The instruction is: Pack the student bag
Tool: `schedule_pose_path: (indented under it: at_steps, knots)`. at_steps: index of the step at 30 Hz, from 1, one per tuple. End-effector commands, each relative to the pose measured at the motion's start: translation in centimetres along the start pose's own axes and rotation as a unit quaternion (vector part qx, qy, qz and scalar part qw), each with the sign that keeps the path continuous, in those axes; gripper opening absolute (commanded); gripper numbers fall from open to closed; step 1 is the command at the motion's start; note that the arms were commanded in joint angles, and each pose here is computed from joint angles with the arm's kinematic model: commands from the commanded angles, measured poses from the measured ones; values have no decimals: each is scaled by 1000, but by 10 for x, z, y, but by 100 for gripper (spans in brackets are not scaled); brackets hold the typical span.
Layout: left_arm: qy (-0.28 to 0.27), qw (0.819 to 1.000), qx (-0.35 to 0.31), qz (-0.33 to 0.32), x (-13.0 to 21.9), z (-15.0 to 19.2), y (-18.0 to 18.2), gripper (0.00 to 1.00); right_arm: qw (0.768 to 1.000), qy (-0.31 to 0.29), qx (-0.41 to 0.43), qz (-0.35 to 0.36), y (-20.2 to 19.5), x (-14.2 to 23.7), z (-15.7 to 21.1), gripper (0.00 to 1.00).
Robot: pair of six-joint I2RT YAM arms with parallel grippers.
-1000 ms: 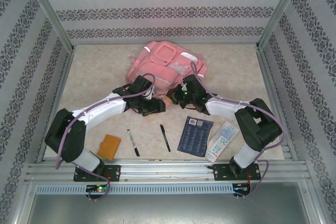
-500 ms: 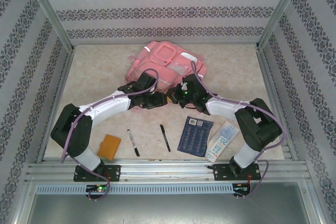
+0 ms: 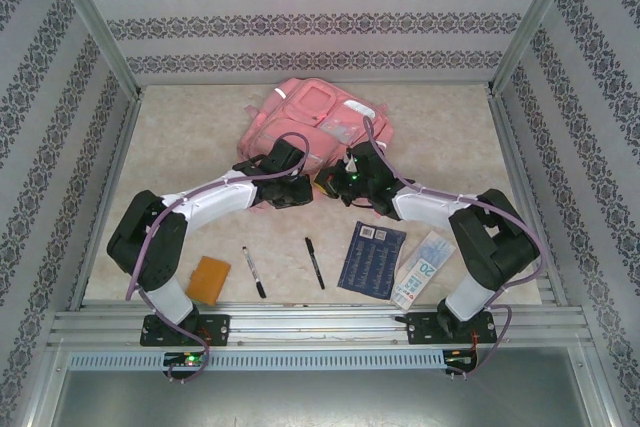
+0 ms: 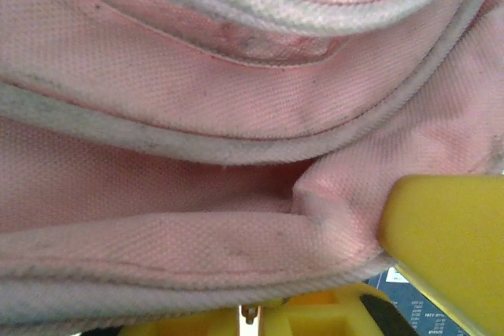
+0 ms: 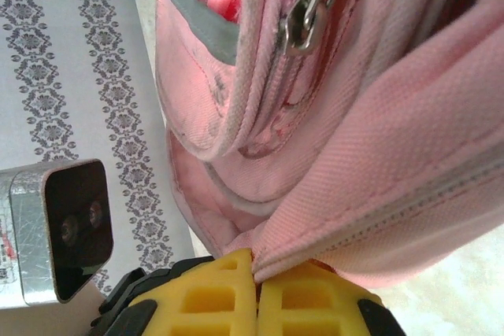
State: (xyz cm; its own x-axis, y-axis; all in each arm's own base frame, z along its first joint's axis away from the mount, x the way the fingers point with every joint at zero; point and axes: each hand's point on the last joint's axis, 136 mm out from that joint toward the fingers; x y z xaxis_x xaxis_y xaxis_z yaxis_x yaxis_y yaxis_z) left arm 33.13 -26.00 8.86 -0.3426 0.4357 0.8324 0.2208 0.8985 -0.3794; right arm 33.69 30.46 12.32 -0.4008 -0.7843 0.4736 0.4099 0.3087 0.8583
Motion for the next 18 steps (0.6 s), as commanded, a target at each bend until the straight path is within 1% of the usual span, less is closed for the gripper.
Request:
schedule_pose_path:
  at_steps: [1,3,5,11,14,18]
  knots:
    - [-20,999,-34,-5,13,-7,-5,6,998,4,45,-44,26,15,4,0]
    - [-21,999,-42,-6,19,-6,-4,1,998,-2,47,-38,21,17,-3,0]
    - [-21,999,-47,-8,25,-4,-2,0,998,-10,50,-30,16,20,-10,0]
    - [-23,998,-47,-26,42,4,17,0,997,-40,62,-4,-3,31,-33,0]
    - [-27,998,-44,-31,50,7,29,0,997,-52,54,3,-12,37,-46,0]
    - [-23,997,-61,-50,61,14,50,0,997,-67,37,5,-20,48,-66,0]
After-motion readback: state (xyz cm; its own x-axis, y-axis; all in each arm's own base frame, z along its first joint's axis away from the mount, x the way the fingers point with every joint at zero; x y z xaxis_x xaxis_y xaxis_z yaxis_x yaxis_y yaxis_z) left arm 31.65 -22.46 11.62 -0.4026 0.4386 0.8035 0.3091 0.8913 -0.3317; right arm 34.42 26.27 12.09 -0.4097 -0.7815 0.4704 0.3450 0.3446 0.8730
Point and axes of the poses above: each hand's point on the last joint's axis, 136 mm out from that joint toward the fingers, its own x axis back along the fingers, its own y axis along the line the jaws close on, z = x × y, and after that the axes turned 13 degrees about -x, right-handed
